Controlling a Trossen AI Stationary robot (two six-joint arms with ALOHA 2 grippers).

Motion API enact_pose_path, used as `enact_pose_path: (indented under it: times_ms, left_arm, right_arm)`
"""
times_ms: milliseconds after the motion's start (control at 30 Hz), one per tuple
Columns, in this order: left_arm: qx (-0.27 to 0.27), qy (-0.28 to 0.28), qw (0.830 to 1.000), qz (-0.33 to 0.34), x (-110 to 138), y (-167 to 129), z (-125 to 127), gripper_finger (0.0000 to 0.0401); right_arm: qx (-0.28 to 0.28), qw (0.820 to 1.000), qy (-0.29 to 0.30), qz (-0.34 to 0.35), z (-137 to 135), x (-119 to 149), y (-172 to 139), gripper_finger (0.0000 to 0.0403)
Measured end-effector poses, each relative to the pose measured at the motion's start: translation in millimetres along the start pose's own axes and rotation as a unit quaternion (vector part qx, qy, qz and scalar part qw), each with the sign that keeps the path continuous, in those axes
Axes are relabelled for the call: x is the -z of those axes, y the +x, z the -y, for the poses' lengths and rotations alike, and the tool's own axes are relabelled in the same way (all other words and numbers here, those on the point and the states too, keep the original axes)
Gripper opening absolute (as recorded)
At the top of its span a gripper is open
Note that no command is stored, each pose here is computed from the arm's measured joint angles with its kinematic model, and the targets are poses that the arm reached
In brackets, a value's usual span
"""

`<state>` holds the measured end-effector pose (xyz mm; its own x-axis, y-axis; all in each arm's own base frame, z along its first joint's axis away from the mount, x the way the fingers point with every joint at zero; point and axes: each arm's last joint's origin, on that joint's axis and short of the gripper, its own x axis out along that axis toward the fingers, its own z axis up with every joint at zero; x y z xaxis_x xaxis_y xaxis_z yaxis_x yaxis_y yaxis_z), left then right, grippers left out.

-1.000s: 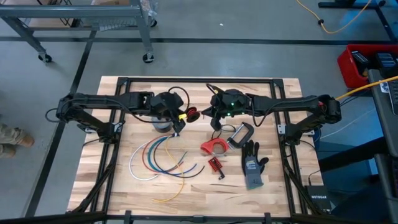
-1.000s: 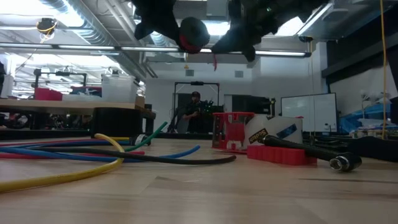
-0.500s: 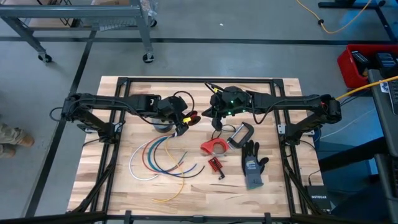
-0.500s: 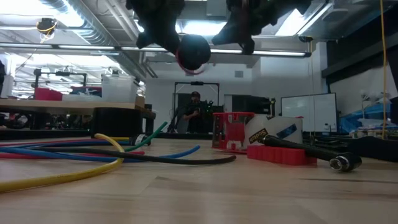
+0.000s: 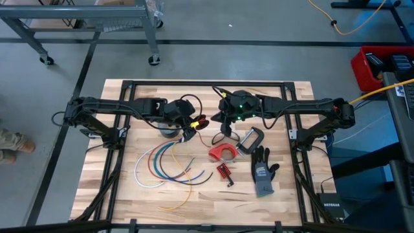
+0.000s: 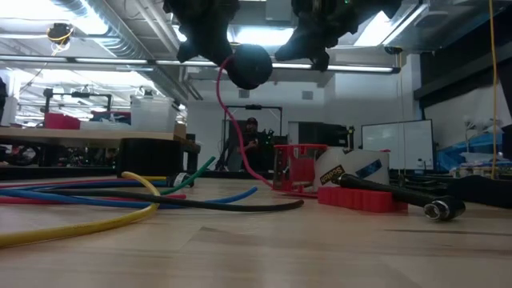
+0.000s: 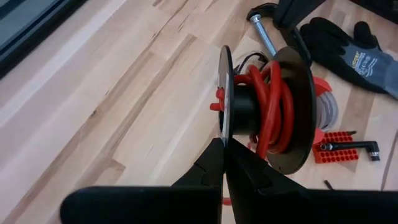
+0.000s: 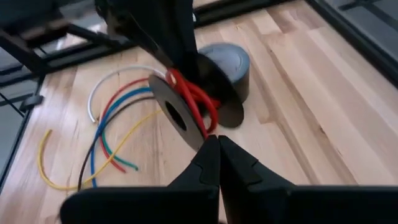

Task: Coil cords
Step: Coil the red wire onto the spool

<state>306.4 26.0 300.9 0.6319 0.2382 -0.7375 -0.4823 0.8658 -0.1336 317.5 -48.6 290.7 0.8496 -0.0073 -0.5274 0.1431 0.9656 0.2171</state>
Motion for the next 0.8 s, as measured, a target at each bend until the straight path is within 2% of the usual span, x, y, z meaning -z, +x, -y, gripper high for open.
enact_pose_path:
  times_ms: [133,233,433,600,800]
  left_arm:
    - [-0.005,0.007,1.000,0.004,-1,0,-2,0.0000]
    - [-0.015,0.007,1.000,0.021,-5,-4,-5,0.0000]
    - [-0.045,0.022,0.997,0.063,-13,-19,-16,0.0000]
    - [-0.043,0.018,0.994,0.101,-18,-41,-24,0.0000]
    - [-0.022,0.016,0.985,0.171,-26,-70,-27,0.0000]
  right_arm:
    - [0.004,1.000,0.002,-0.022,1,4,0,0.0004]
    - [0.004,1.000,-0.010,-0.026,1,5,0,0.0022]
    - [-0.008,1.000,-0.011,-0.011,-1,2,0,0.0099]
    - [-0.008,1.000,-0.013,0.007,-1,-1,0,0.0166]
    - [-0.004,1.000,0.011,0.015,2,0,17,0.0207]
